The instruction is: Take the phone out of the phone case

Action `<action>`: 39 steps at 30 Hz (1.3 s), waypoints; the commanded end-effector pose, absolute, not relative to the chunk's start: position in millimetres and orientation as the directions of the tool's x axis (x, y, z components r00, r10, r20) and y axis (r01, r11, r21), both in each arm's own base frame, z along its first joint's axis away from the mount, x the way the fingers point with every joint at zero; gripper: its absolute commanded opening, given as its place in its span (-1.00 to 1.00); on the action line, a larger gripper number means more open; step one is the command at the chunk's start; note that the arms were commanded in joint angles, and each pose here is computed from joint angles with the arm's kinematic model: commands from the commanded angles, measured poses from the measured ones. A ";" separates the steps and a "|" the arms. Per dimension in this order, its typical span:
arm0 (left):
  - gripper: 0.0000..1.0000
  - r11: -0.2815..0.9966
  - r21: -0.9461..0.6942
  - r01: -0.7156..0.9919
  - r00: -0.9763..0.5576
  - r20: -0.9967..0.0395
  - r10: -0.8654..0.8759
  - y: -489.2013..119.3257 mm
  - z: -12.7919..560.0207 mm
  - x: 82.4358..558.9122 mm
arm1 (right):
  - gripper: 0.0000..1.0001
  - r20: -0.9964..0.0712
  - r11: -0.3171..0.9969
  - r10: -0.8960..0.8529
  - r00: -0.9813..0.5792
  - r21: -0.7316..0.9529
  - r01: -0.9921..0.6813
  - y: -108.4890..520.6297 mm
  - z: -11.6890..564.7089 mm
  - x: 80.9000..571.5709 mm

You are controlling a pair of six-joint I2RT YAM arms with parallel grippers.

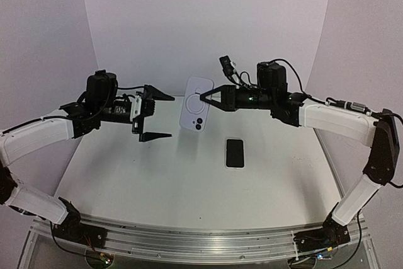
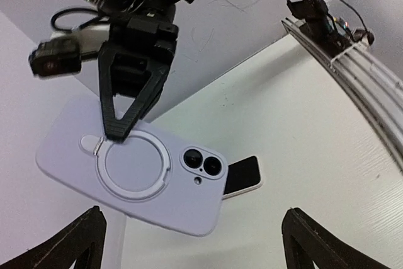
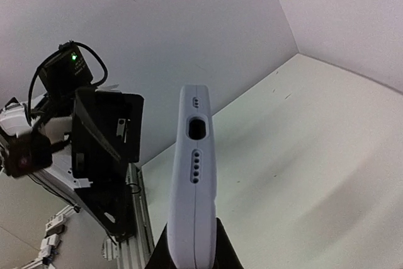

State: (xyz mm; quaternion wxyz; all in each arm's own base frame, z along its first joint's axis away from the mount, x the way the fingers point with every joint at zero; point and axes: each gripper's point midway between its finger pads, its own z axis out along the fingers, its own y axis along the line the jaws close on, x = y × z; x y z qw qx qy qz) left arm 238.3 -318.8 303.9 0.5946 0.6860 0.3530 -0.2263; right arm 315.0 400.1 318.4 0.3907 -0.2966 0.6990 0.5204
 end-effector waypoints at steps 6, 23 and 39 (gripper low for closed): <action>0.82 0.165 -0.028 0.986 -0.052 -0.989 0.140 -338.5 333.8 276.8 | -1.00 -0.987 0.189 0.032 -0.158 0.162 -0.969 407.0 379.2 290.2; -0.61 -0.039 -0.055 0.998 -0.052 -0.997 0.059 -353.8 350.3 246.4 | -1.00 -0.984 0.078 0.068 -0.162 0.168 -0.983 427.1 388.5 278.5; -1.00 0.310 0.239 0.920 0.221 -0.971 0.093 -336.5 352.8 292.0 | 0.34 -0.991 0.501 -0.046 0.126 -0.132 -0.855 381.8 389.7 311.1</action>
